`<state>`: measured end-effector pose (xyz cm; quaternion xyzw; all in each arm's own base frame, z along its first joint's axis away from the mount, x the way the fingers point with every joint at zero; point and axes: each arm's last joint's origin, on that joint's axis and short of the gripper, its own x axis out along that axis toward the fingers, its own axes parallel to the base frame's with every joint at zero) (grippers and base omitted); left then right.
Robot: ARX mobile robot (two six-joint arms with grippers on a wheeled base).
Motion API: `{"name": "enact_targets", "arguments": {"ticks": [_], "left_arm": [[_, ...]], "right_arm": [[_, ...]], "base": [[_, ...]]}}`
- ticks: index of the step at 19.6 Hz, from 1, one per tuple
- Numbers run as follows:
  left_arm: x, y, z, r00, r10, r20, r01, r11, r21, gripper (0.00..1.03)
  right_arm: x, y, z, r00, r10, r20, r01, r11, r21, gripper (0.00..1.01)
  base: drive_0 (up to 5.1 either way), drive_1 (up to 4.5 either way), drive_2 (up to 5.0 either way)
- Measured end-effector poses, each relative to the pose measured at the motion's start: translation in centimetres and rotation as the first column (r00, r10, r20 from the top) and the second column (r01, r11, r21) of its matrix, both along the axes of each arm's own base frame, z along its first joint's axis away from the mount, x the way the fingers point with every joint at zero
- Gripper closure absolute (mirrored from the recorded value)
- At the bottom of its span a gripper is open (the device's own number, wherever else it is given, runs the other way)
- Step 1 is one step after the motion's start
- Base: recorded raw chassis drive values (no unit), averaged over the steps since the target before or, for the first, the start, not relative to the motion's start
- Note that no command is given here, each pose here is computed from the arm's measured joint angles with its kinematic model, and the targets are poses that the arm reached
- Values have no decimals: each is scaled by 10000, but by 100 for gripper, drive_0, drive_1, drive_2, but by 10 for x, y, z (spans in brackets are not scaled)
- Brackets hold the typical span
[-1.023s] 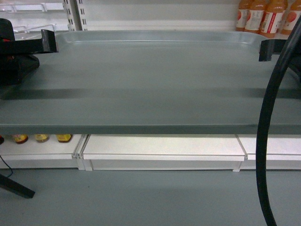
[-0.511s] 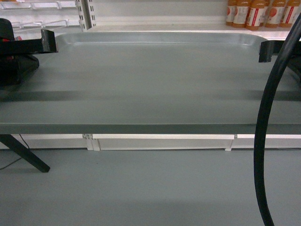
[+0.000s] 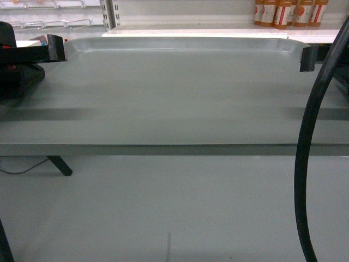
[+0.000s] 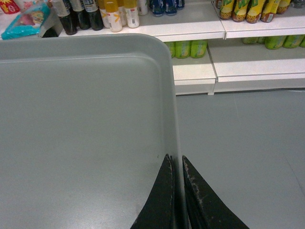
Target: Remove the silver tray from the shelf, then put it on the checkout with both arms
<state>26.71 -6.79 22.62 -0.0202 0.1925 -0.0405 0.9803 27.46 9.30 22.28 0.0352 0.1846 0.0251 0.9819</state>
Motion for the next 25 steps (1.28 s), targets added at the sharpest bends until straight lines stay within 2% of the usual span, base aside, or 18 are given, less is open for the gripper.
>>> {"name": "enact_targets", "arguments": {"ticks": [22, 25], "left_arm": [[0, 0, 0, 10000, 9, -16, -9, 10000, 16, 100], [-1, 0, -1, 10000, 17, -93, -17, 10000, 36, 100]], "right_arm": [[0, 0, 0, 10000, 4, 4, -4, 10000, 0, 98], [0, 0, -1, 10000, -10, -77, 10, 10000, -34, 98]], "base": [[7, -423, 437], [-1, -116, 113]]}}
